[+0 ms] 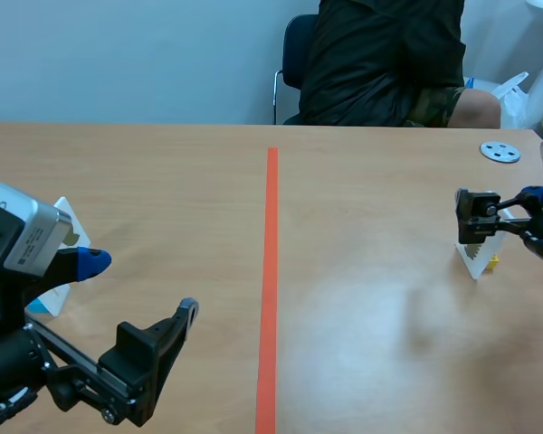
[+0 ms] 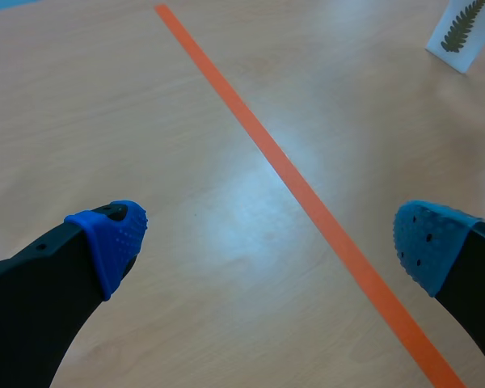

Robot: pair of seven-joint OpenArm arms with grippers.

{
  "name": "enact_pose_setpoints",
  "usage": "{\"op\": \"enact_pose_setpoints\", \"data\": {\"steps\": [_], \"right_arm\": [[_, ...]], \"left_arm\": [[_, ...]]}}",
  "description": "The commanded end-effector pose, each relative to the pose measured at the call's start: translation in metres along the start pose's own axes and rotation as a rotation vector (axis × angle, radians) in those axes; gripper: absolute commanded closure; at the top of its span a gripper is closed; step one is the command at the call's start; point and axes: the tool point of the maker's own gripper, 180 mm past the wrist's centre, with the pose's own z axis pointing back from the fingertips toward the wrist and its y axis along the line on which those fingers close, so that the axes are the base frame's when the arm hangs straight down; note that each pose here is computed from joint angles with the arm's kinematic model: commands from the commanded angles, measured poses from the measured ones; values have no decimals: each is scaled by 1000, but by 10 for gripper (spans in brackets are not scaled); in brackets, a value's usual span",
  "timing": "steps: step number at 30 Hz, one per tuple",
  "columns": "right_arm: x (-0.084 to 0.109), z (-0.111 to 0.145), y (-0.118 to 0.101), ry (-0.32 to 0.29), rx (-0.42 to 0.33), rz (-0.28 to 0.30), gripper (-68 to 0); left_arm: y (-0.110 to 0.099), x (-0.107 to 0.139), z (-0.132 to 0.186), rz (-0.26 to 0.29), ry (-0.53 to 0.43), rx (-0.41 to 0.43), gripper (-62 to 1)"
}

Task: Sort the leaf by its shape. The table is split by an orange tape line. A compound leaf with several leaflets goes to the left side, a simple leaf with one blade goes to the right side. Return to the home posture when a red brick is placed on the table.

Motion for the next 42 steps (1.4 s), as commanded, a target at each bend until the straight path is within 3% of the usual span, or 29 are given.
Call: {"op": "enact_pose_setpoints", "data": {"steps": [1, 9, 18, 23, 32, 39, 42], "right_arm": [[24, 2, -6, -59, -3, 2, -565], [54, 26, 15, -62, 50, 42, -565], [71, 70, 68, -37, 186, 116, -581], [67, 100, 97, -12, 269, 107, -679], [37, 140, 124, 107, 346, 62, -679], [29, 152, 141, 136, 385, 20, -679], [25, 154, 152, 150, 414, 19, -679]], "left_arm": [[-2, 15, 0, -2, -48, -4, -623], [-2, 15, 0, -2, -48, -4, -623], [-2, 15, 0, -2, -48, -4, -623], [-2, 14, 0, -2, -47, -5, -623], [-2, 14, 0, -2, -46, -5, -623], [-1, 13, 2, -13, -35, -28, -623], [-2, 14, 3, 7, -41, -36, -623]]}}
